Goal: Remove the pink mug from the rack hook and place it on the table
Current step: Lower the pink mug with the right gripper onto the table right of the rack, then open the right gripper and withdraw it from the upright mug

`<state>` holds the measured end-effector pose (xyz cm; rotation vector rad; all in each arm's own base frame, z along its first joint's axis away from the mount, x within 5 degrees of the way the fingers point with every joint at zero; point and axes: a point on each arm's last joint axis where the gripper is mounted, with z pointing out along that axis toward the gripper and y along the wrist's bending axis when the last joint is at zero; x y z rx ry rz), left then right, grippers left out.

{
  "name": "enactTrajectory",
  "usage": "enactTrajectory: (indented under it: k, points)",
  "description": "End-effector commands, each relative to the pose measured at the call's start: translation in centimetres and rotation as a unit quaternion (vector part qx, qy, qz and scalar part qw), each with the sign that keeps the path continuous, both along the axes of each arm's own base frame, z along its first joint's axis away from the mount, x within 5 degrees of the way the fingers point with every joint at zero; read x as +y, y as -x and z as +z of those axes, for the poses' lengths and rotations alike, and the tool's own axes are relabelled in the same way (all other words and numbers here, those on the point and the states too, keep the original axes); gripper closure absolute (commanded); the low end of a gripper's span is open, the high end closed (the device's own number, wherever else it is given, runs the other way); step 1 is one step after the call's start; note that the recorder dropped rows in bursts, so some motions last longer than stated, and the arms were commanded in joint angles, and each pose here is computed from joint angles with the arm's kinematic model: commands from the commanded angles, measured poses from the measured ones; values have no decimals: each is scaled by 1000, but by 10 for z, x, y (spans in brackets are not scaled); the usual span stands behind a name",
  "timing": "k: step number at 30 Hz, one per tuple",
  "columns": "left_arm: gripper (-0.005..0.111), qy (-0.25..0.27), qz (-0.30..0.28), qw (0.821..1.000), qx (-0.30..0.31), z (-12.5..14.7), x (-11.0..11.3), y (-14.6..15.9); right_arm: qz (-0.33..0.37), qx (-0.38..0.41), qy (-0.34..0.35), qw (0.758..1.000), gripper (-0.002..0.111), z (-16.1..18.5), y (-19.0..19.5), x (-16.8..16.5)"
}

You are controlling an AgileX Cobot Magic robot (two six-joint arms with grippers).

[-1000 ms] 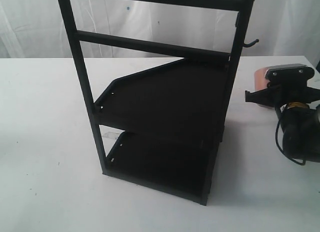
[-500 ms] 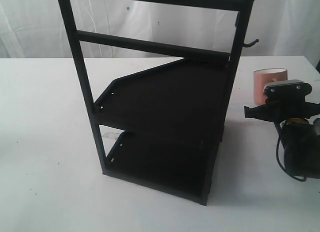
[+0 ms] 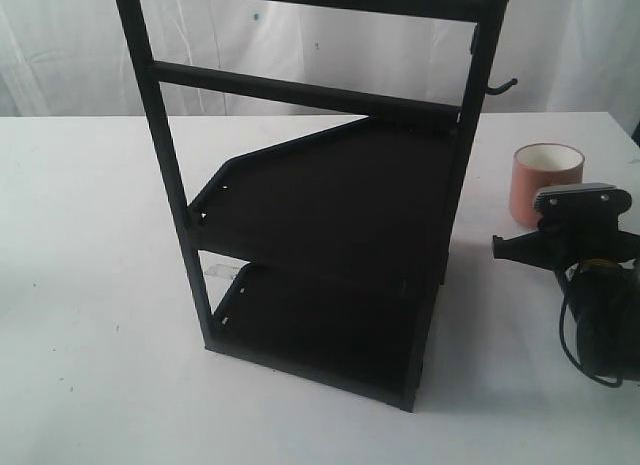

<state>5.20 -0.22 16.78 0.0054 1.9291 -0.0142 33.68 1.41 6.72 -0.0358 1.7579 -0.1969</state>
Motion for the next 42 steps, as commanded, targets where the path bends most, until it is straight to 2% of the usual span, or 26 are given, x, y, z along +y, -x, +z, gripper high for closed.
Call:
enactTrajectory:
  k: [1,10,20,27,30,42]
  points:
    - [107,7,1,1000,1,-1,0,0,2,35,-3,999,108,-9,6,-2]
    - [107,7,1,1000,1,-1,0,0,-19,33,-41,998,108,-10,7,-4]
    - [107,7,1,1000,1,-1,0,0,-19,45,-40,998,94,-13,14,-5]
    - [107,7,1,1000,1,-1,0,0,-18,48,-40,998,73,-14,16,-5]
    - [107,7,1,1000,1,-1,0,0,-17,48,-40,998,68,-14,16,-5]
    - [107,7,1,1000,1,-1,0,0,-21,31,-42,998,67,0,17,-5]
